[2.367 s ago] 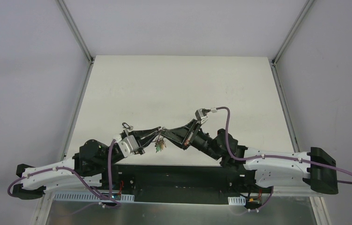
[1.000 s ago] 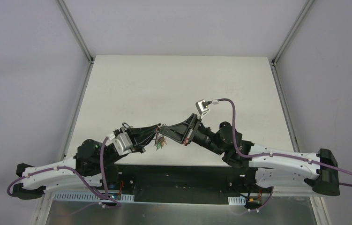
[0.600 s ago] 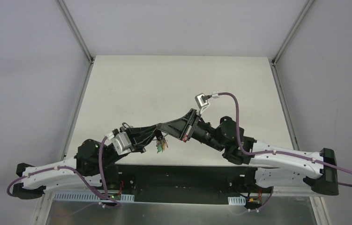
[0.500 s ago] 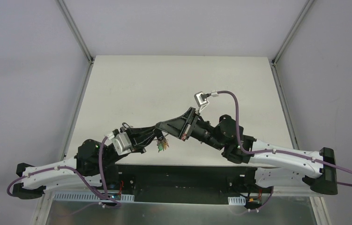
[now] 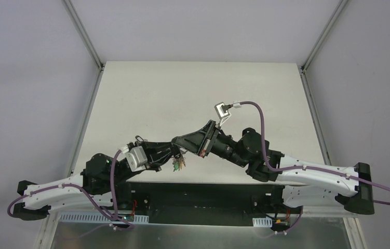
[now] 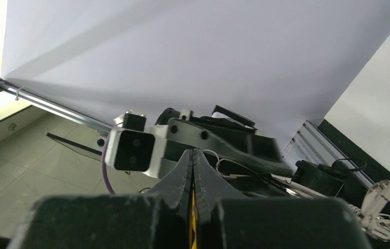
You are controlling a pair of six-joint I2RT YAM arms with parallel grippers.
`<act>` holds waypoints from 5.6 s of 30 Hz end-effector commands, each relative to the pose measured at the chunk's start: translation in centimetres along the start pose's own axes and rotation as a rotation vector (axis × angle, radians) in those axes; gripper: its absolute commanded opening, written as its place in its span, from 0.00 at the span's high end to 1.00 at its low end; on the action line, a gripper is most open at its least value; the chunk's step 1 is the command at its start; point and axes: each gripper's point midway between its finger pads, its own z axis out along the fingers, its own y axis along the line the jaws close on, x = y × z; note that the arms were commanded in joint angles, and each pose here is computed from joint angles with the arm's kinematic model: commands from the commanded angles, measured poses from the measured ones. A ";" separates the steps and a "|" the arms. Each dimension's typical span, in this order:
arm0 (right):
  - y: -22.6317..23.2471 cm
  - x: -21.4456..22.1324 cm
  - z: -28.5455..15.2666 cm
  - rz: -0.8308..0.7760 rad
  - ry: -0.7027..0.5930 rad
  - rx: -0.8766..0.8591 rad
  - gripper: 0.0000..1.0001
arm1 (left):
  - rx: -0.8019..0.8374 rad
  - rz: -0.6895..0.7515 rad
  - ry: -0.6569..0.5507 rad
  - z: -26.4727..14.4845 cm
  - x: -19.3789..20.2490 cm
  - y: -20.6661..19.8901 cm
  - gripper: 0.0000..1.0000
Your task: Put the keys on the keyring
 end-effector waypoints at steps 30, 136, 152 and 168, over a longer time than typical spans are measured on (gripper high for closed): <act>-3.0 -2.9 -6.7 -0.054 -0.139 0.183 0.75 | -0.309 -0.045 0.352 -3.0 7.0 4.3 0.70; -29.2 -3.0 -1.8 -0.115 0.076 0.891 1.00 | -0.467 -0.241 0.542 -7.7 9.8 5.0 0.01; -36.0 -5.5 -12.6 -0.060 -0.124 1.095 0.70 | -0.466 -0.241 0.538 -8.2 9.7 5.2 0.01; -30.6 -7.7 -14.7 -0.238 -0.015 1.141 0.44 | -0.461 -0.198 0.589 -6.7 10.8 4.6 0.01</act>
